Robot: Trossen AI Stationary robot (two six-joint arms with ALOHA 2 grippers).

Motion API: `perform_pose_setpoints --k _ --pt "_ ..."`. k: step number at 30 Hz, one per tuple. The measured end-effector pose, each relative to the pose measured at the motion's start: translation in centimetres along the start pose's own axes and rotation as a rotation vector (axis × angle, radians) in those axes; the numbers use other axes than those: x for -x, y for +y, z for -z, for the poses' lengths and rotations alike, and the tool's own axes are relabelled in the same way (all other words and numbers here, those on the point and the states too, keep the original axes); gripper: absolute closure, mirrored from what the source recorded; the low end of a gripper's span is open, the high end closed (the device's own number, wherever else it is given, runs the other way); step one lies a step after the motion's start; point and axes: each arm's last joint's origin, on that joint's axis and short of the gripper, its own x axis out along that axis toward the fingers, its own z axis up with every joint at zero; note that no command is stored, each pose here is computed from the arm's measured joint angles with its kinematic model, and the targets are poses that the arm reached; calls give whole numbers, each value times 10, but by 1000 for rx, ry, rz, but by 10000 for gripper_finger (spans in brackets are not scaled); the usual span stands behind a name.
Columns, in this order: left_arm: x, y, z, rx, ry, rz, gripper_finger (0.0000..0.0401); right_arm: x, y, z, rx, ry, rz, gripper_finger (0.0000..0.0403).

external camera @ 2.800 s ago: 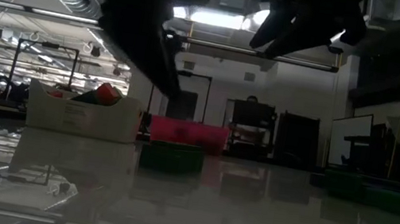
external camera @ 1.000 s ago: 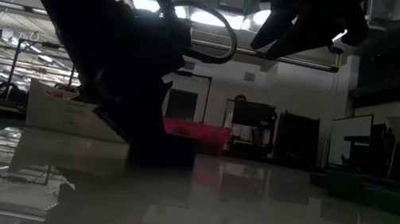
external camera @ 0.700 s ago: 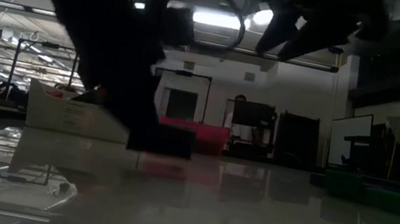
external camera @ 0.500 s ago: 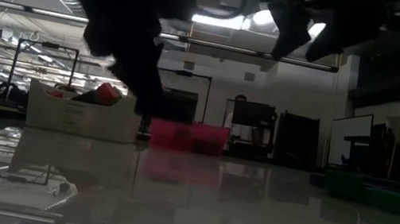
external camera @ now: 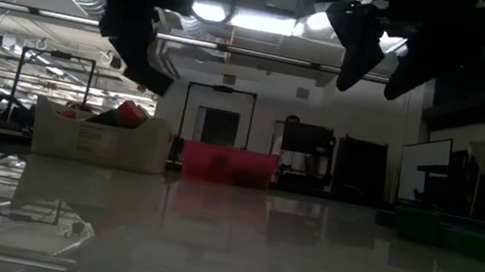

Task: Sort blocks by size
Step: Put the large green game piece into the white bin

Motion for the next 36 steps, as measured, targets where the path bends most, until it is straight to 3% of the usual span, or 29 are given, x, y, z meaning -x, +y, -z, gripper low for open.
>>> perform_pose_setpoints --k 7,13,27,36 --pt "-14 46 13 76 175 -87 310 -7 -1 0 -2 9 -1 162" --pt "-37 65 28 122 302 -132 309 -7 -1 1 -2 18 -5 162" --pt "-62 75 51 174 413 -156 275 -7 0 1 -2 19 -5 162" --pt "-62 75 51 97 422 -140 274 -7 0 2 -1 25 -8 162"
